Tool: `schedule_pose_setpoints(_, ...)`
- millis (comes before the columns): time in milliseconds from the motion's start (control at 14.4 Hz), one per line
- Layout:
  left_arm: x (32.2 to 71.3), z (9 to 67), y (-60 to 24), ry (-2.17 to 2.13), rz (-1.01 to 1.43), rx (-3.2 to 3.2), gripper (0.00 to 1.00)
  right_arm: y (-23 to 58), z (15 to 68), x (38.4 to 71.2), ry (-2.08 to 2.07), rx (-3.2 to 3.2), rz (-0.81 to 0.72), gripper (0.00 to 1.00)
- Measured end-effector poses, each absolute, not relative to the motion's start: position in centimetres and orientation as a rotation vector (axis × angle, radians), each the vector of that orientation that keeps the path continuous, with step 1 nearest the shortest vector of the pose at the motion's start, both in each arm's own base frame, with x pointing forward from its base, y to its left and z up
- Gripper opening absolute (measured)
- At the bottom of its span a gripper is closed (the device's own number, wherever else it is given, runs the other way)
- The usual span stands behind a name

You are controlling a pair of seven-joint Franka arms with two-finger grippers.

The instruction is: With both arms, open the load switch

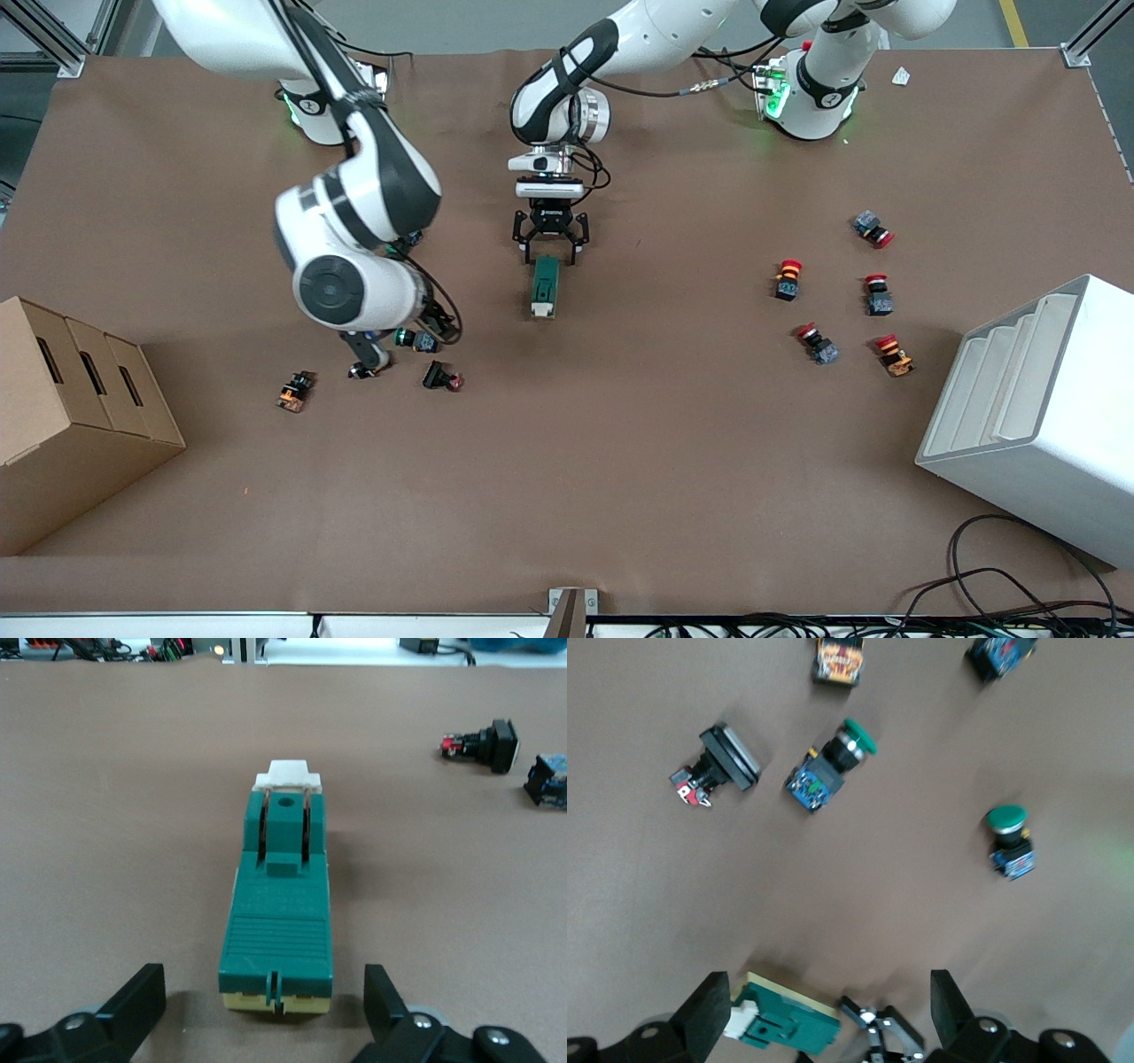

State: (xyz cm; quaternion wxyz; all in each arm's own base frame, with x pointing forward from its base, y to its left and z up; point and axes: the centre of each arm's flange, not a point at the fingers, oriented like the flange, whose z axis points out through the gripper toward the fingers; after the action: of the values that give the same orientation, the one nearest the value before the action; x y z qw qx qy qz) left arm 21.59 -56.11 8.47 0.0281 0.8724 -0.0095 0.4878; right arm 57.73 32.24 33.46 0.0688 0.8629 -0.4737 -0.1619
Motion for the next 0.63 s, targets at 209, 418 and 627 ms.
schedule_pose_setpoints(209,21.7,8.7,-56.4,-0.015,1.513,2.677,0.99,36.5,29.4,57.8,-1.548,2.545,-0.435,1.00)
schedule_pose_setpoints(418,21.5,8.3,-56.5,-0.024,1.526,2.664,1.00,40.3,25.1,57.0,-1.621,2.533,-0.390,1.00)
schedule_pose_setpoints(627,21.3,7.8,-56.4,-0.040,1.561,2.645,1.00,42.7,21.7,55.5,-1.631,2.521,-0.374,1.00)
